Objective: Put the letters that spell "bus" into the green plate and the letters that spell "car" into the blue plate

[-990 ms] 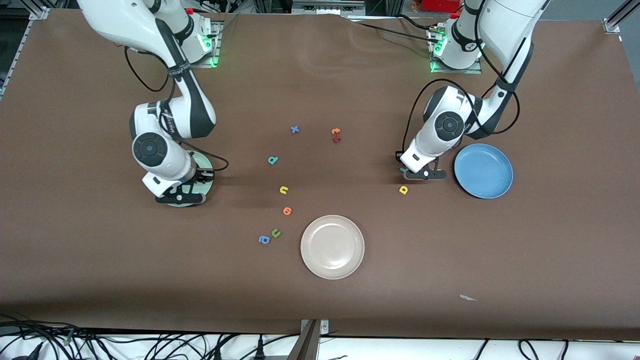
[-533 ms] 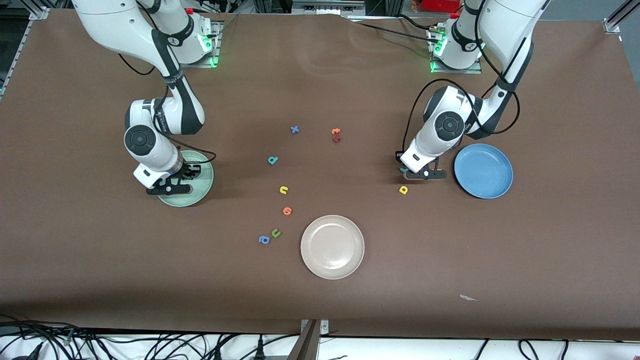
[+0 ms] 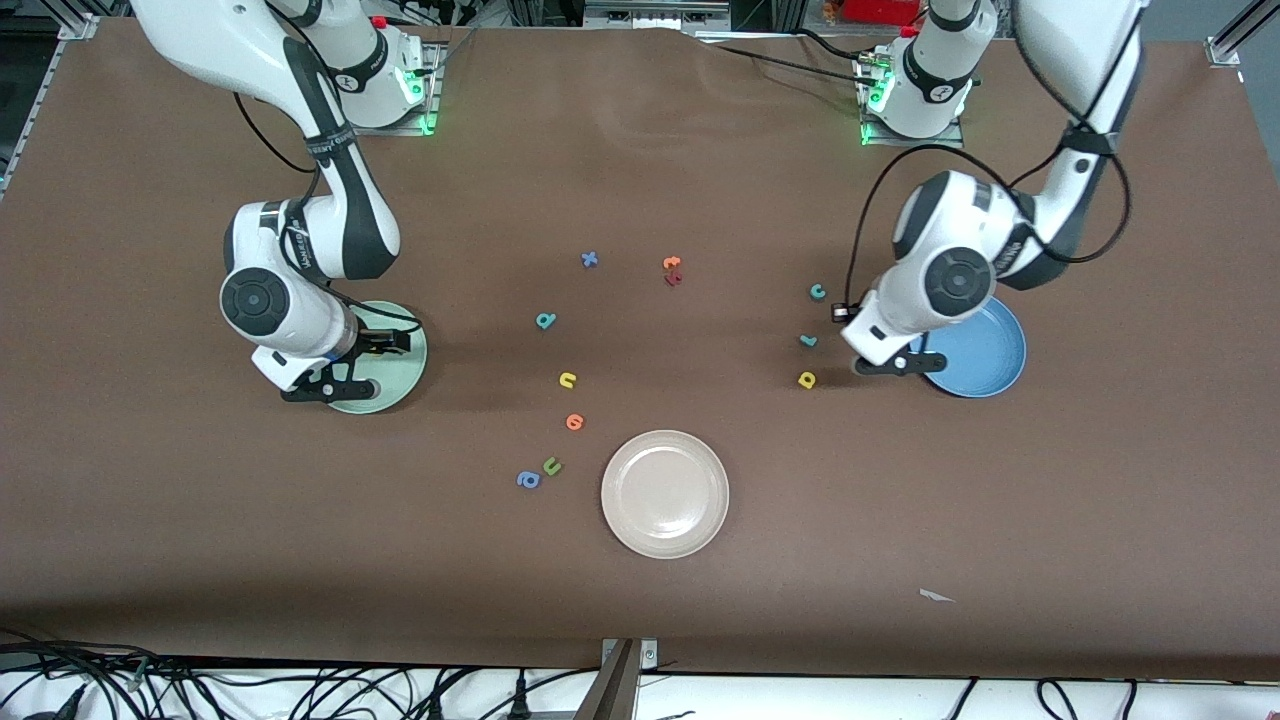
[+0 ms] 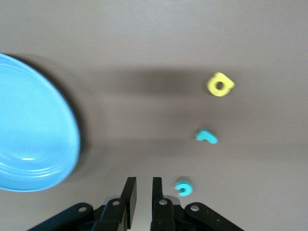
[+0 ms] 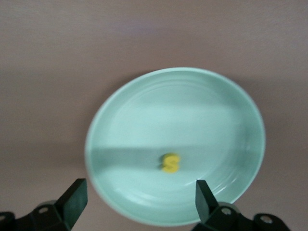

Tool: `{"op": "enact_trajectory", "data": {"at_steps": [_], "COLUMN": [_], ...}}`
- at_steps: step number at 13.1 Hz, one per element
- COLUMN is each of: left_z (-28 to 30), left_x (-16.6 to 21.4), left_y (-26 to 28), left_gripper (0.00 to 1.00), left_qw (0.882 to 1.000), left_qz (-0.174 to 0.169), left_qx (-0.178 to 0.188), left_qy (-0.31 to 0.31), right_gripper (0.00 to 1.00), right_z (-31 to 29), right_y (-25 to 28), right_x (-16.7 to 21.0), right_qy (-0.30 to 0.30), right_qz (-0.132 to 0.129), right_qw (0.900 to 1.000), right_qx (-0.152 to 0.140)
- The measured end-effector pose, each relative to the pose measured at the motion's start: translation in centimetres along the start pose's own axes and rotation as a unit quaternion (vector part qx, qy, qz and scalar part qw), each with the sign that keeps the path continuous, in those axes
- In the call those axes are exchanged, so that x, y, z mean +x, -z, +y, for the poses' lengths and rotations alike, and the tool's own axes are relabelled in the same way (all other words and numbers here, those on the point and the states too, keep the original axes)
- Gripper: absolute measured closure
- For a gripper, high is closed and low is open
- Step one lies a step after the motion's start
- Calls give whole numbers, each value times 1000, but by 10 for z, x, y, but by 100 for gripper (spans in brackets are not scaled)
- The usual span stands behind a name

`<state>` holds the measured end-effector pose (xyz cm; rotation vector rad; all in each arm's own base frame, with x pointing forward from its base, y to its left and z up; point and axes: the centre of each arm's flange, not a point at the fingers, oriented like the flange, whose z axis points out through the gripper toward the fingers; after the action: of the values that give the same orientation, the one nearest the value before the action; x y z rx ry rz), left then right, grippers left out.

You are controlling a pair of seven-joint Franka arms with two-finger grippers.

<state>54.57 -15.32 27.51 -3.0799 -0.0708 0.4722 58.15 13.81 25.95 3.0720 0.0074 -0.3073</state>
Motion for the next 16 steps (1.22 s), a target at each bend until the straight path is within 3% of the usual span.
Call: {"op": "enact_trajectory", "data": {"at_steps": [3, 5, 9, 11, 12, 14, 16], "left_z": [-54, -76, -85, -82, -80, -75, -62], "left_x": [11, 15, 18, 25, 29, 34, 41], "left_y": [-1, -5, -23, -46, -53, -49, -29], "left_gripper": [80, 82, 84, 83, 81, 65, 42], "left_qw": [1000, 999, 998, 997, 997, 998, 999], "left_qz": [-20, -26, -43, -46, -44, -32, -11], "left_qx": [-10, -17, -21, -25, -27, -29, -29], "left_qy": [-20, -36, -47, -48, -49, -43, -26], "right_gripper": [1, 2, 7, 28, 37, 39, 40], "right_z": [-84, -139, -203, -216, -216, -214, -212], "right_y": [5, -1, -38, -60, -66, -75, -80], "right_x": [-20, -39, -60, -64, -63, -61, -62], "right_qy": [-87, -141, -244, -266, -273, -280, -282], "right_qz": [-7, 2, 29, 34, 35, 39, 41], "right_qw": [996, 990, 969, 963, 961, 958, 958], "right_qx": [17, 23, 33, 34, 35, 36, 37]}}
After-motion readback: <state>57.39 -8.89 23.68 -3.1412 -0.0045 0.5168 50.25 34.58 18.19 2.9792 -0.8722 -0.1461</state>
